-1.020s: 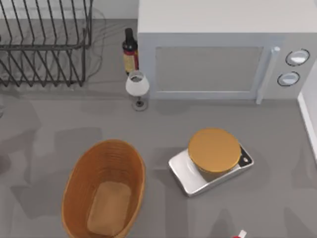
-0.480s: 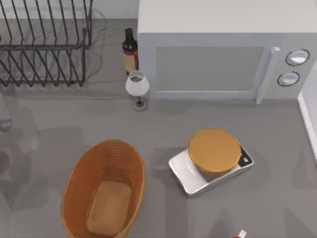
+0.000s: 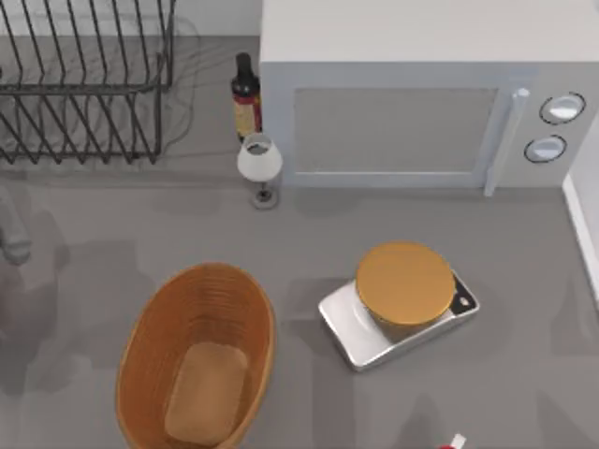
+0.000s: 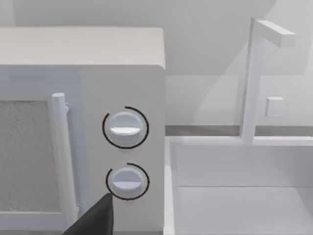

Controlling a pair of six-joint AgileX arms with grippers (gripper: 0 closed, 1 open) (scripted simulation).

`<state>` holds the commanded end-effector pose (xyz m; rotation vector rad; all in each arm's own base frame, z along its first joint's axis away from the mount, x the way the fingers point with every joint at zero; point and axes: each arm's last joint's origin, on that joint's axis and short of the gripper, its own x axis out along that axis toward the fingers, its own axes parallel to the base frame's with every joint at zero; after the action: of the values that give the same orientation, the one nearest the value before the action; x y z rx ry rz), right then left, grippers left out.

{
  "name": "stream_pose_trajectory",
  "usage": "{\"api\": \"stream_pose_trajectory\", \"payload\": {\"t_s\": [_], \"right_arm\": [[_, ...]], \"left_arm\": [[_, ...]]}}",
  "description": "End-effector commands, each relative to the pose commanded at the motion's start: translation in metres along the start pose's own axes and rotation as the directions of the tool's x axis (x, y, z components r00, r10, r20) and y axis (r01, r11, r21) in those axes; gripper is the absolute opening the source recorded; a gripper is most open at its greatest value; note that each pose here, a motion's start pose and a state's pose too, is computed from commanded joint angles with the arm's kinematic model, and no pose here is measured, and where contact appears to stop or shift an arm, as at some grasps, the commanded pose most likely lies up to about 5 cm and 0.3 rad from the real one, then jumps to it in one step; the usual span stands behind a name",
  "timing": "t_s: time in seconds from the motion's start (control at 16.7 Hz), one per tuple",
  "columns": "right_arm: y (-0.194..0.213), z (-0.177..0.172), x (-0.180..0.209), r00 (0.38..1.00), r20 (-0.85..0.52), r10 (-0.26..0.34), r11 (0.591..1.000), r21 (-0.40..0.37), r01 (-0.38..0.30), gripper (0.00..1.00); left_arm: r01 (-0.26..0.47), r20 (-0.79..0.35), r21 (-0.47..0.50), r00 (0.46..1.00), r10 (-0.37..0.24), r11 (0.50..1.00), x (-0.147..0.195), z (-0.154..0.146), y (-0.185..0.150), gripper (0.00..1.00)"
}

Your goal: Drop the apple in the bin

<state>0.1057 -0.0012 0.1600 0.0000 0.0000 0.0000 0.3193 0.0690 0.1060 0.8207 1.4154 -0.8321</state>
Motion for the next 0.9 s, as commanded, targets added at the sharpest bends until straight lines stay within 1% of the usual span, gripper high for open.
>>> {"api": "stream_pose_trajectory", "payload": {"t_s": [0.72, 0.78, 0.9], "right_arm": [[0.0, 0.0, 0.0, 1.0, 0.0, 0.0, 1.0, 0.0, 0.0, 1.0], [0.0, 0.0, 0.0, 1.0, 0.0, 0.0, 1.0, 0.0, 0.0, 1.0], [0.0, 0.0, 0.0, 1.0, 0.0, 0.0, 1.0, 0.0, 0.0, 1.0]], "left_arm": [[0.0, 0.0, 0.0, 1.0, 0.0, 1.0, 0.0, 0.0, 0.0, 0.02], [0.0, 0.0, 0.0, 1.0, 0.0, 1.0, 0.0, 0.0, 0.0, 0.0], [0.0, 0.0, 0.0, 1.0, 0.0, 1.0, 0.0, 0.0, 0.0, 0.0]]}}
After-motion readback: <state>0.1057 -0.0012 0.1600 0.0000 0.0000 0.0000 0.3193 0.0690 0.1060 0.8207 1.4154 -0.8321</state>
